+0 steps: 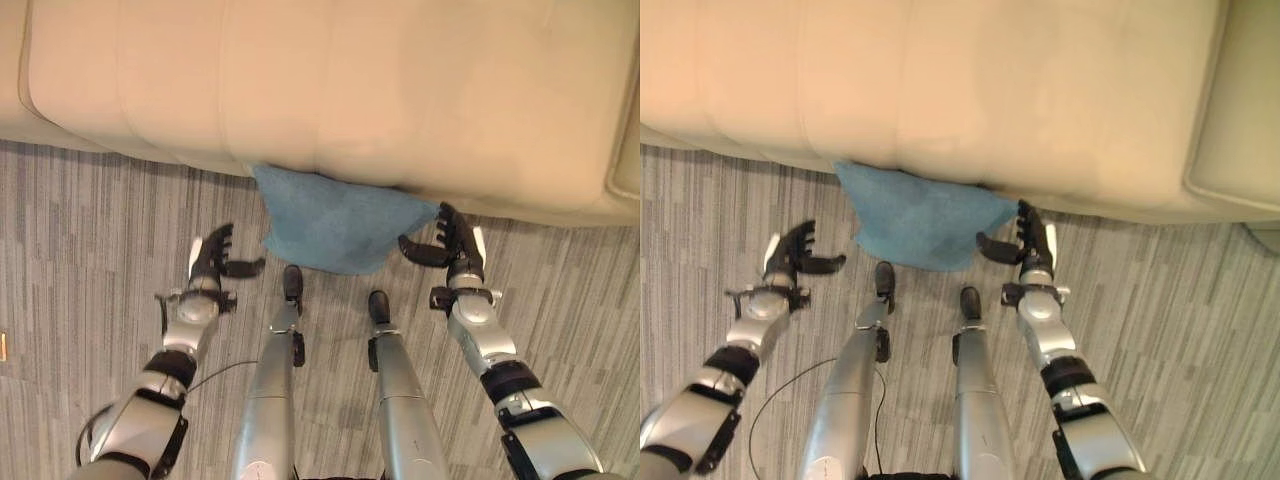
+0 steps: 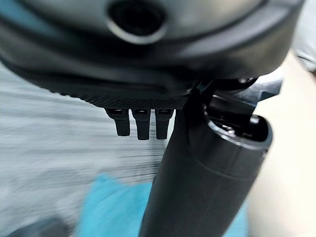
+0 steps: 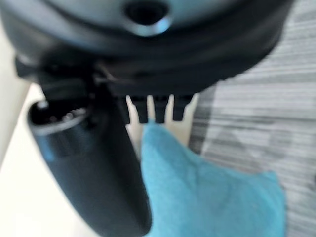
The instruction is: Pick up all the scattered cushions and arrange them neatly on the sofa.
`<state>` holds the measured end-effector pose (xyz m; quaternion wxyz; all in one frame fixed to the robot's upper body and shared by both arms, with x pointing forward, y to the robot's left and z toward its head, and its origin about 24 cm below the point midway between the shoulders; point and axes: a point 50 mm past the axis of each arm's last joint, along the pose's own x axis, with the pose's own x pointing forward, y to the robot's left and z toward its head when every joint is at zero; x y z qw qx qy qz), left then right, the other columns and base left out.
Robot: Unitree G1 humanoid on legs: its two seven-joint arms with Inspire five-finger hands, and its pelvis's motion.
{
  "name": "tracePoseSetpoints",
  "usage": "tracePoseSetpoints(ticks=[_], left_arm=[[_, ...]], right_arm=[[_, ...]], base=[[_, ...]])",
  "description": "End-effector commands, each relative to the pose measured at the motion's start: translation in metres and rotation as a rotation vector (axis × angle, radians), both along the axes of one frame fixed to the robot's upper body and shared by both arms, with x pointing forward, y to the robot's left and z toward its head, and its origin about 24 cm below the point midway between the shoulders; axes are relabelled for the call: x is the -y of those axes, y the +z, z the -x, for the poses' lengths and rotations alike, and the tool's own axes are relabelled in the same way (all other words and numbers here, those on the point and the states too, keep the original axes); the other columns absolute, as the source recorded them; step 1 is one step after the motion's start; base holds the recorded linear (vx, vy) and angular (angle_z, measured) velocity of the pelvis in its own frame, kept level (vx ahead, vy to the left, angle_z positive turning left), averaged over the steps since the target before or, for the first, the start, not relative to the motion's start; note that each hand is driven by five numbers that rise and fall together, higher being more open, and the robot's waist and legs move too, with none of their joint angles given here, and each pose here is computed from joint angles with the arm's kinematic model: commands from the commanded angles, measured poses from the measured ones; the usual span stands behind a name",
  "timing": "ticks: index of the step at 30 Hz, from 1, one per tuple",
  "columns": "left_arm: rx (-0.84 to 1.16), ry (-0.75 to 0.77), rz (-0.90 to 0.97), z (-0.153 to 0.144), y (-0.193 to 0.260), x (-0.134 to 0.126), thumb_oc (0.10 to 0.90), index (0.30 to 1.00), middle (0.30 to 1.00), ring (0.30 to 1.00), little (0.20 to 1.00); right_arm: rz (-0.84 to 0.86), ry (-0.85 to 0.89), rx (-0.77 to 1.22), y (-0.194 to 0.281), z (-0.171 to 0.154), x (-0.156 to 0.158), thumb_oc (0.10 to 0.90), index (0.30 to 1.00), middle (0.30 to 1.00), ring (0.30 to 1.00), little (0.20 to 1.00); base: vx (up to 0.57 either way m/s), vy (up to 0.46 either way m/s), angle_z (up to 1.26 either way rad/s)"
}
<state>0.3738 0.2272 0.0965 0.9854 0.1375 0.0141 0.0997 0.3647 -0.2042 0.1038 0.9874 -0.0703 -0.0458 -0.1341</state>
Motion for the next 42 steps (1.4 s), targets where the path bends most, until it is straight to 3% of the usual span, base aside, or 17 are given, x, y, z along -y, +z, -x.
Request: tracePoseSetpoints(ticks=[1, 8, 12, 17, 21, 22, 23, 31, 35, 37, 38, 42], left_arm=[[0.134, -0.006, -0.026, -0.009, 0.031, 0.005, 0.8, 0.9, 0.9, 0.9, 0.9], [0.166, -0.043, -0.012, -0.036, 0.083, 0.019, 0.8, 0.9, 0.9, 0.9, 0.9], [0.138, -0.046, -0.031, -0.042, 0.091, 0.022, 0.8, 0.9, 0.9, 0.9, 0.9], [0.063, -0.107, 0.038, -0.049, 0.093, 0.04, 0.8, 0.9, 0.9, 0.9, 0.9], [0.038, -0.235, 0.098, -0.053, 0.097, 0.067, 0.8, 0.9, 0.9, 0.9, 0.9], [0.033, -0.258, 0.119, -0.053, 0.095, 0.073, 0.649, 0.674, 0.674, 0.674, 0.674], [0.026, -0.281, 0.131, -0.052, 0.092, 0.078, 0.4, 0.3, 0.3, 0.3, 0.3], [0.059, -0.326, 0.252, -0.045, 0.079, 0.084, 0.4, 0.3, 0.3, 0.3, 0.3], [0.156, -0.362, 0.429, -0.023, 0.055, 0.083, 0.4, 0.3, 0.3, 0.3, 0.3], [0.151, -0.361, 0.429, -0.022, 0.053, 0.083, 0.4, 0.3, 0.3, 0.3, 0.3], [0.177, -0.446, 0.56, 0.003, 0.032, 0.096, 0.4, 0.3, 0.3, 0.3, 0.3], [0.146, -0.503, 0.703, 0.033, -0.002, 0.109, 0.4, 0.3, 0.3, 0.3, 0.3]], right_arm=[[0.055, -0.097, 0.159, 0.041, -0.005, 0.022, 0.8, 0.9, 0.9, 0.9, 0.9], [0.013, 0.01, 0.154, 0.075, -0.033, -0.01, 0.8, 0.9, 0.9, 0.9, 0.9], [0.046, 0.051, 0.102, 0.075, -0.04, -0.023, 0.8, 0.9, 0.9, 0.9, 0.9], [-0.011, 0.224, 0.024, 0.074, -0.047, -0.066, 0.8, 0.9, 0.9, 0.9, 0.9], [-0.108, 0.474, -0.001, 0.079, -0.045, -0.113, 0.8, 0.9, 0.9, 0.9, 0.9], [-0.138, 0.522, -0.007, 0.078, -0.043, -0.123, 0.598, 0.596, 0.596, 0.596, 0.596], [-0.143, 0.563, -0.014, 0.077, -0.042, -0.13, 0.4, 0.3, 0.3, 0.3, 0.3], [-0.156, 0.578, 0.09, 0.081, -0.032, -0.14, 0.4, 0.3, 0.3, 0.3, 0.3], [-0.272, 0.441, 0.187, 0.053, -0.011, -0.097, 0.4, 0.3, 0.3, 0.3, 0.3], [-0.272, 0.44, 0.182, 0.051, -0.01, -0.097, 0.4, 0.3, 0.3, 0.3, 0.3], [-0.319, 0.379, 0.216, 0.026, 0.017, -0.069, 0.4, 0.3, 0.3, 0.3, 0.3], [-0.27, 0.28, 0.195, -0.007, 0.052, -0.039, 0.4, 0.3, 0.3, 0.3, 0.3]], base=[[-0.02, 0.02, -0.06], [0.0, 0.0, 0.0], [0.0, -0.034, -0.01], [0.0, -0.017, -0.04], [0.0, -0.002, -0.01], [0.0, 0.0, 0.0], [0.0, 0.0, 0.0], [0.0, 0.0, 0.0], [0.0, 0.01, -0.04], [0.04, 0.029, -0.05], [0.0, 0.062, -0.06], [0.12, 0.085, -0.09]])
